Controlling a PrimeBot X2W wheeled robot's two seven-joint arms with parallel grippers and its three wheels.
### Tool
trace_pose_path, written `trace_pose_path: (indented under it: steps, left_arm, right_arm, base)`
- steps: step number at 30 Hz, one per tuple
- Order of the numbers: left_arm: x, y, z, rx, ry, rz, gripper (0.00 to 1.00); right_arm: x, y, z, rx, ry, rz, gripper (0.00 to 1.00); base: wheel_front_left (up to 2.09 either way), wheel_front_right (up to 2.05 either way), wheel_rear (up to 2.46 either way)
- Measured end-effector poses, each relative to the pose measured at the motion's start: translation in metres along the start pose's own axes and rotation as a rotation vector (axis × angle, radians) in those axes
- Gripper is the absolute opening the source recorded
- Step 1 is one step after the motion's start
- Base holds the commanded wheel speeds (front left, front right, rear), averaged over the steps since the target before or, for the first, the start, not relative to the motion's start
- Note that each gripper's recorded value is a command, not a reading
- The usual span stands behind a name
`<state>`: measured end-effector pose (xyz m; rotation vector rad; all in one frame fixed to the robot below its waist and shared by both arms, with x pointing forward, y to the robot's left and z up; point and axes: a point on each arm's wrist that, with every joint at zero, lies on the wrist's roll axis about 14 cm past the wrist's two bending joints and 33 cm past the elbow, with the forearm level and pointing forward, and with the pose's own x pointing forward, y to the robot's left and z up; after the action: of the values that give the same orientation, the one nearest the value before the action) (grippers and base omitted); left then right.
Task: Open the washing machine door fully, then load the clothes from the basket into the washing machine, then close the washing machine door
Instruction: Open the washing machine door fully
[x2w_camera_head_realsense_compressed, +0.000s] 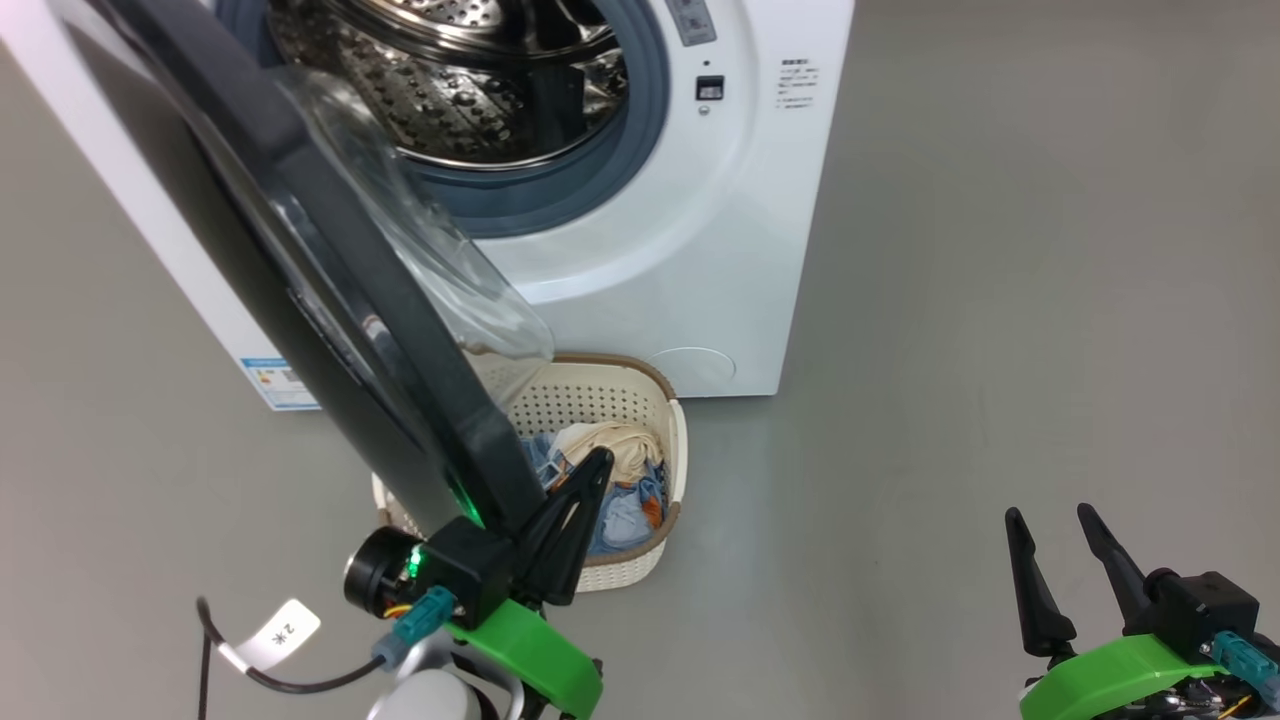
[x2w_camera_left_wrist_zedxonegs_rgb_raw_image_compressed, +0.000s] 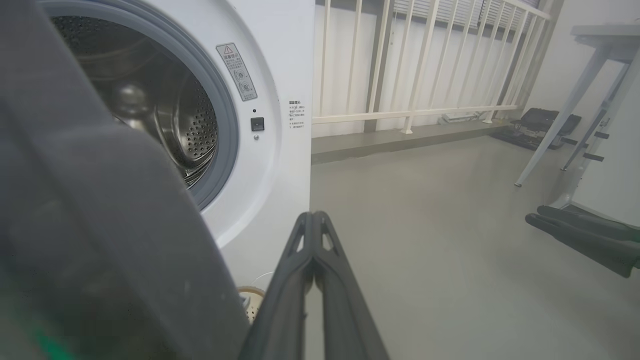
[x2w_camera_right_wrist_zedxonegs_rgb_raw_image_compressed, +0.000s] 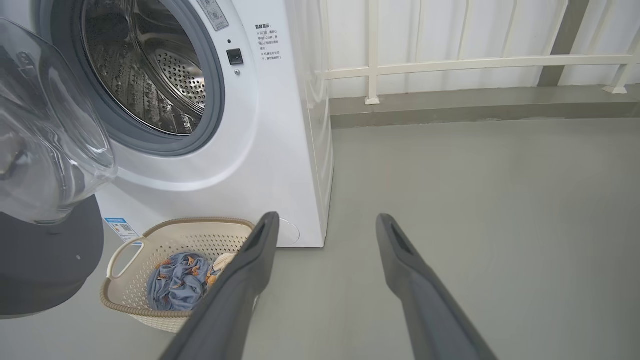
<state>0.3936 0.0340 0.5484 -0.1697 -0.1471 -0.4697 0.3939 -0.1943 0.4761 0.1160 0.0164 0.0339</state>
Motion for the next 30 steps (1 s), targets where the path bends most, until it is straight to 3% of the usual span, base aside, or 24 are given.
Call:
trace_pose_path:
  steps: [30]
  left_arm:
    - [-0.036,0.042,0.000,0.027,0.012,0.182,0.00]
  right_arm:
    - [0.015,0.034,0.001,0.004,-0.004,0.097,1.00]
  base:
    - [0.00,0.00,0.00]
